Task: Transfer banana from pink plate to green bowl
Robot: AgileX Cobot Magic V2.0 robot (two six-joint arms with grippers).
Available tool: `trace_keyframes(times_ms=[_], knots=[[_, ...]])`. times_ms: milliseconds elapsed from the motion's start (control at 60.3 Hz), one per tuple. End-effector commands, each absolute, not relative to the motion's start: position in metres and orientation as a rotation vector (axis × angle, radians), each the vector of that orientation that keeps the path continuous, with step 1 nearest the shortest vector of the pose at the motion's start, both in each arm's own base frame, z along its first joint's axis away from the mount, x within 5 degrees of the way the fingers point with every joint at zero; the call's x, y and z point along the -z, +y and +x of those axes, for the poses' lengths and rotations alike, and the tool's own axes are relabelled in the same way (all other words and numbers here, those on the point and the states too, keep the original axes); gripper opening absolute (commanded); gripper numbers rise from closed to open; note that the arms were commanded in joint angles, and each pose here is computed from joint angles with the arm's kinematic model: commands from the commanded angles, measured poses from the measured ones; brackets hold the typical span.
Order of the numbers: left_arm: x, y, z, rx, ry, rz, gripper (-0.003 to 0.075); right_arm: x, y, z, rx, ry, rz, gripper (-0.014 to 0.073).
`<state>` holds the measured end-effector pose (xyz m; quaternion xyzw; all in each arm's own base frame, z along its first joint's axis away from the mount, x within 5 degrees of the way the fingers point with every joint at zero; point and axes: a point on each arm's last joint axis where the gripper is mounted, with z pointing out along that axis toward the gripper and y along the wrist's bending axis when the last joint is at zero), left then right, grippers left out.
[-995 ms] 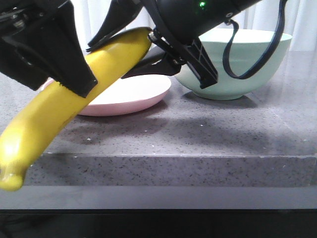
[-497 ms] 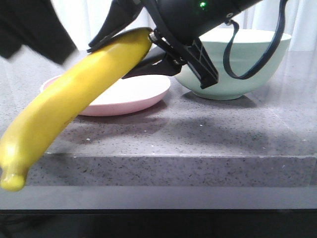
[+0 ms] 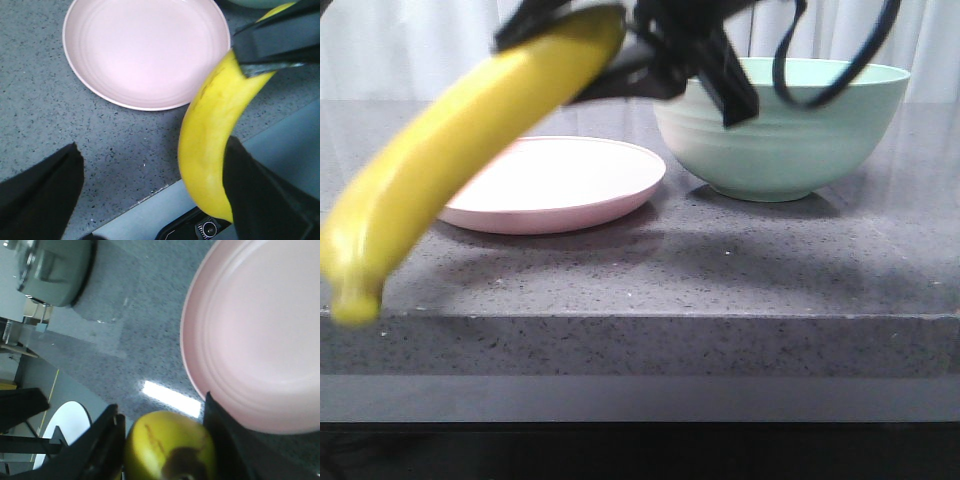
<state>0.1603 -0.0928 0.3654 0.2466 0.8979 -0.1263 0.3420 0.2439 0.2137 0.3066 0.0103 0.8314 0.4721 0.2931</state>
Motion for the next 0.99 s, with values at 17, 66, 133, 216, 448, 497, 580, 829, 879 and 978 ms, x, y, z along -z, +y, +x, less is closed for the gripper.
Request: trace_keyframes(times_ms=[17, 66, 133, 216, 448, 497, 580, 829, 879, 978], knots=[[-0.38, -0.093, 0.161, 0.36, 2.255, 0.595, 0.0554, -0.359, 0.201, 0.241, -1.314, 2.052, -0.06, 0.0129], [-0.38, -0.093, 0.161, 0.36, 2.255, 0.595, 0.0554, -0.371, 0.195, 0.242, -1.305, 2.02, -0.098, 0.0129], [-0.38, -0.093, 0.161, 0.36, 2.255, 0.595, 0.0554, -0.387, 0.182, 0.25, -1.273, 1.969, -0.11, 0.0129], [-0.38, -0.093, 0.161, 0.36, 2.255, 0.595, 0.0554, -0.404, 0.162, 0.261, -1.217, 1.919, -0.113, 0.013], [-0.381, -0.093, 0.161, 0.361, 2.247, 0.592, 0.0554, -0.433, 0.09, 0.288, -0.929, 1.857, -0.086, 0.013], [-0.381, -0.093, 0.161, 0.361, 2.247, 0.592, 0.0554, -0.436, 0.075, 0.293, -0.883, 1.845, -0.046, 0.013], [-0.381, -0.093, 0.161, 0.361, 2.247, 0.592, 0.0554, -0.438, 0.059, 0.298, -0.841, 1.83, 0.007, 0.013], [-0.381, -0.093, 0.161, 0.361, 2.247, 0.592, 0.0554, -0.427, 0.045, 0.317, -0.714, 1.81, 0.026, 0.013], [-0.381, -0.093, 0.161, 0.361, 2.247, 0.592, 0.0554, -0.422, 0.045, 0.321, -0.702, 1.824, 0.015, 0.013], [-0.381, -0.093, 0.161, 0.361, 2.247, 0.592, 0.0554, -0.412, 0.044, 0.33, -0.665, 1.85, -0.013, 0.013]])
